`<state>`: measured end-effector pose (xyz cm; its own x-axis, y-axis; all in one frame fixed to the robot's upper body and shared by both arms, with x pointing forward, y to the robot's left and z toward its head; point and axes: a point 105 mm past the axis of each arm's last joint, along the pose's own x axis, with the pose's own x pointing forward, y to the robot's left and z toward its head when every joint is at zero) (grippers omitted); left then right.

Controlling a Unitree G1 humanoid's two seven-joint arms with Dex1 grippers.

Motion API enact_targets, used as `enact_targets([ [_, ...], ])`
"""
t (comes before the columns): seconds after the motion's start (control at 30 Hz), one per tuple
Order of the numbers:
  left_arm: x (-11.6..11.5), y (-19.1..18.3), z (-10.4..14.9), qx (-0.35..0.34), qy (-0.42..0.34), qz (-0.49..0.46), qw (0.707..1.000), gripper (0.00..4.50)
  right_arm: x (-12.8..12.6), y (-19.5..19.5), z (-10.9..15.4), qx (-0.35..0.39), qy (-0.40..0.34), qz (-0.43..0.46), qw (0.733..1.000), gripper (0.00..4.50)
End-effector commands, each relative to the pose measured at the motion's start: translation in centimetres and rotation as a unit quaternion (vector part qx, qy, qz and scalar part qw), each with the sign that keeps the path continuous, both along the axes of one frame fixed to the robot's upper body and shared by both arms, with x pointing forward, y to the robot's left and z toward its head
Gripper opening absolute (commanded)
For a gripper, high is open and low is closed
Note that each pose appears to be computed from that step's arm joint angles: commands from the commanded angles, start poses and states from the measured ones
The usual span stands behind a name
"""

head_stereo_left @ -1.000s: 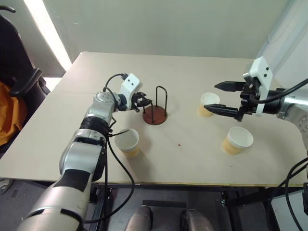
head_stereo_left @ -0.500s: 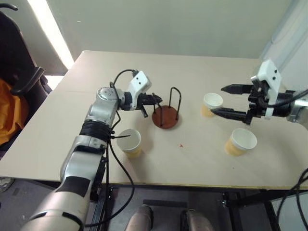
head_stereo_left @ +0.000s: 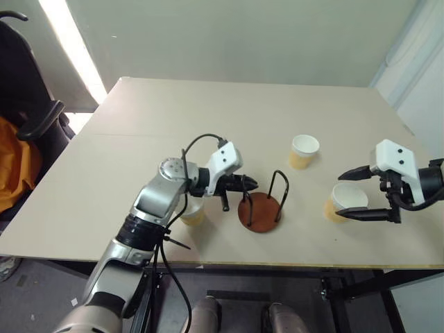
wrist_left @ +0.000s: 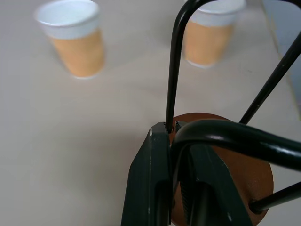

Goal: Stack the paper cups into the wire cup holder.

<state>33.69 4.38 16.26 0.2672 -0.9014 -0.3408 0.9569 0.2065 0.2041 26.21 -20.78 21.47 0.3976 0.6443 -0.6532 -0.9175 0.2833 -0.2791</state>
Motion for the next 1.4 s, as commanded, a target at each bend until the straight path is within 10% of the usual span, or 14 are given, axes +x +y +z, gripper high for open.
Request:
enact_targets([
  [0.03, 0.2, -0.7, 1.0, -0.010, -0.032, -0.006, 0.999, 0.05, -0.3, 0.9, 0.8, 0.008, -0.018, 0.023, 1.000, 4.50],
  [0.27, 0.0, -1.6, -0.2, 0.006, -0.027, -0.034, 0.999, 0.05, -1.1, 2.2, 1.4, 0.034, -0.018, 0.050, 0.998, 4.50],
  [0.67, 0.7, -0.6, 0.5, 0.034, -0.052, -0.033, 0.998, 4.13, -0.6, 1.4, 1.1, 0.016, -0.023, 0.028, 0.999, 4.50],
  [1.1, -1.6, 4.7, 6.6, 0.082, -0.123, -0.081, 0.986, 4.13, 1.2, -2.8, -0.7, -0.079, -0.016, -0.036, 0.996, 4.50],
  [1.4, -7.4, 7.6, 13.9, 0.000, -0.111, -0.124, 0.986, 4.13, 1.2, -3.2, -2.7, -0.103, 0.004, -0.044, 0.994, 4.50],
])
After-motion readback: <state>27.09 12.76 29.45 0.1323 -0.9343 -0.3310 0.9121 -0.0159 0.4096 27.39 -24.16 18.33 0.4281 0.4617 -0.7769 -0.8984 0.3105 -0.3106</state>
